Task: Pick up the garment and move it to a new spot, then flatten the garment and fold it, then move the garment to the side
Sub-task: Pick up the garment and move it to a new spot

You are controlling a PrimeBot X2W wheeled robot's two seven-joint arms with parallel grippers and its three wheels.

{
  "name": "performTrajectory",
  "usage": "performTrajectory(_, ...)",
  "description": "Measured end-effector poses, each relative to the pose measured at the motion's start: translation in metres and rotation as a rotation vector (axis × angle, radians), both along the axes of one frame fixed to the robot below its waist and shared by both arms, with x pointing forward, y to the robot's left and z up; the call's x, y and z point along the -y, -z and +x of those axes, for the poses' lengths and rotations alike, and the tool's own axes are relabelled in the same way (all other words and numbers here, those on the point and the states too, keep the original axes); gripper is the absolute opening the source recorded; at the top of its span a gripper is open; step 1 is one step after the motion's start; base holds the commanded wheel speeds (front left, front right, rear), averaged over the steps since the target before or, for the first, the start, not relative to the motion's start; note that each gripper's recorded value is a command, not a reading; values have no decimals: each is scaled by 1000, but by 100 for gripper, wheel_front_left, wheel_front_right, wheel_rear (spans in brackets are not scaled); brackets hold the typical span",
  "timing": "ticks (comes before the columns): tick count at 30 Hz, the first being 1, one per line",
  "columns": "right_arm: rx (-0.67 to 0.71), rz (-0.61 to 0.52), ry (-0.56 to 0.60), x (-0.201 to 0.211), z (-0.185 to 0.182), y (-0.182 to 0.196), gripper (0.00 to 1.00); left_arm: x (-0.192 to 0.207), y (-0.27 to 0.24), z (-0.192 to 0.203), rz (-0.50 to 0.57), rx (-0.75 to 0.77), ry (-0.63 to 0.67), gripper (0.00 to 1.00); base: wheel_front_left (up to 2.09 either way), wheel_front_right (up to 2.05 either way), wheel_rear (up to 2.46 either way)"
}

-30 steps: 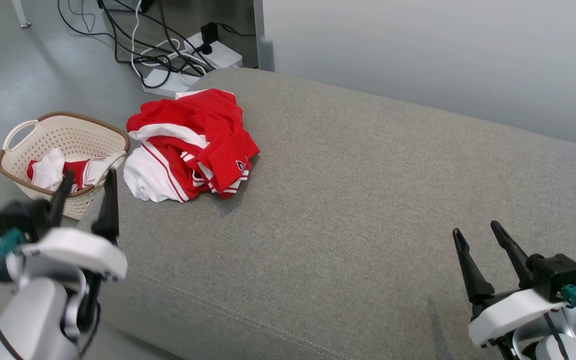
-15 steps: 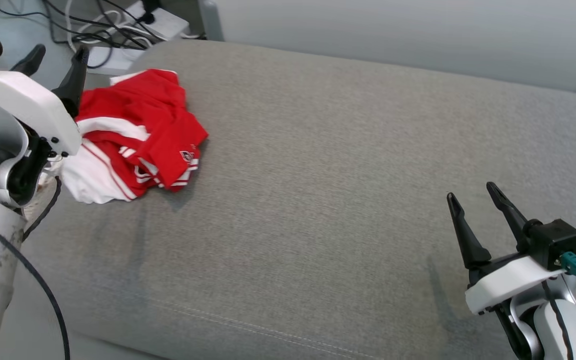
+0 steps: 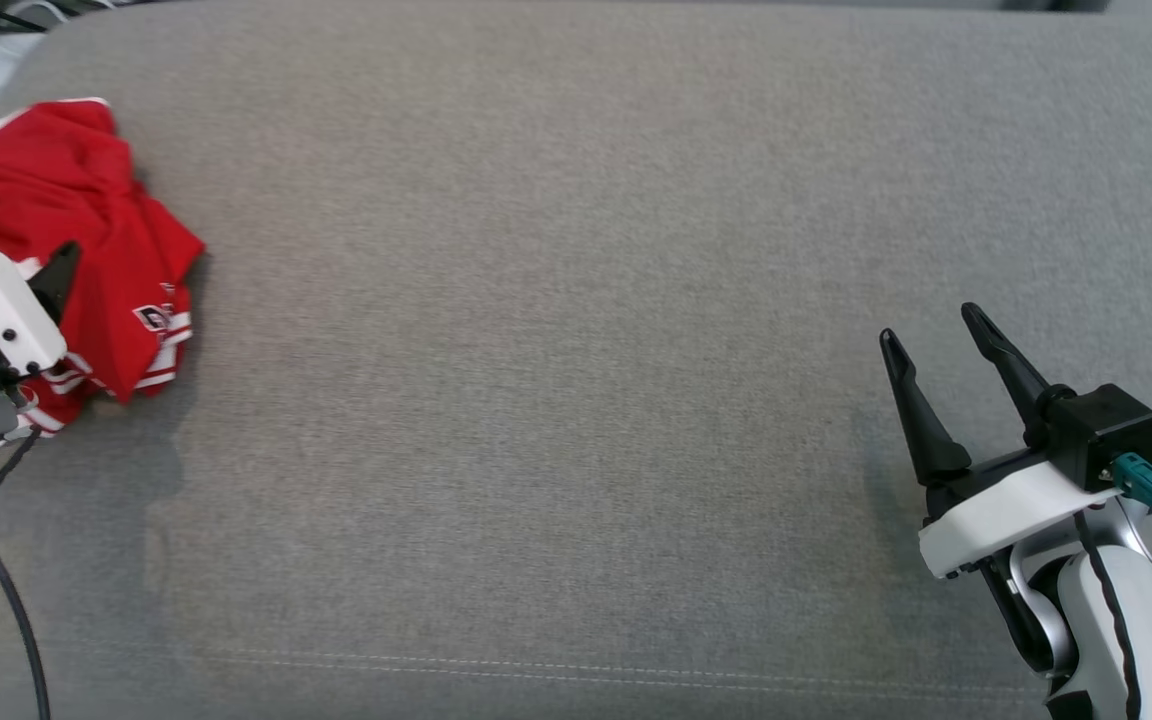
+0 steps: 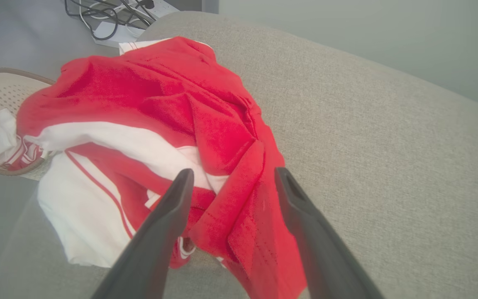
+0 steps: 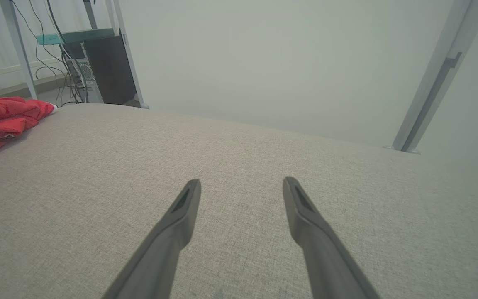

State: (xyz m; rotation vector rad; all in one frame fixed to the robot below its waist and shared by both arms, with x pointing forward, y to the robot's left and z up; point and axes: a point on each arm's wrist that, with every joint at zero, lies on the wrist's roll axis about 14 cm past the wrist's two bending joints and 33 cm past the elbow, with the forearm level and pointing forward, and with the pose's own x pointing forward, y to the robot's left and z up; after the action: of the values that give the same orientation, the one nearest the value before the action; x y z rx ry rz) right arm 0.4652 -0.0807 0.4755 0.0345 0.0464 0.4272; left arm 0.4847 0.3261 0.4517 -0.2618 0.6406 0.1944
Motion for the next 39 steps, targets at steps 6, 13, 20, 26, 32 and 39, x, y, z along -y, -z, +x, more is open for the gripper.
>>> performTrajectory(6,-45,-15,56,23,4,22,100,8,36,15,-17,-101,12,100,0,0,0)
performTrajectory(13,-57,-14,82,32,11,30,100,13,70,6,-53,-222,10,0,0,0,0)
performTrajectory(20,-49,-11,76,29,14,27,100,7,47,15,-14,-145,32,0,0,0,0)
performTrajectory(26,-23,7,78,27,15,14,100,5,-11,40,64,62,88,0,0,0,0)
performTrajectory(32,-4,26,77,23,13,3,100,34,-59,55,126,235,206,0,0,0,0)
performTrajectory(39,7,36,129,40,9,-3,100,135,-67,50,67,337,457,0,0,0,0)
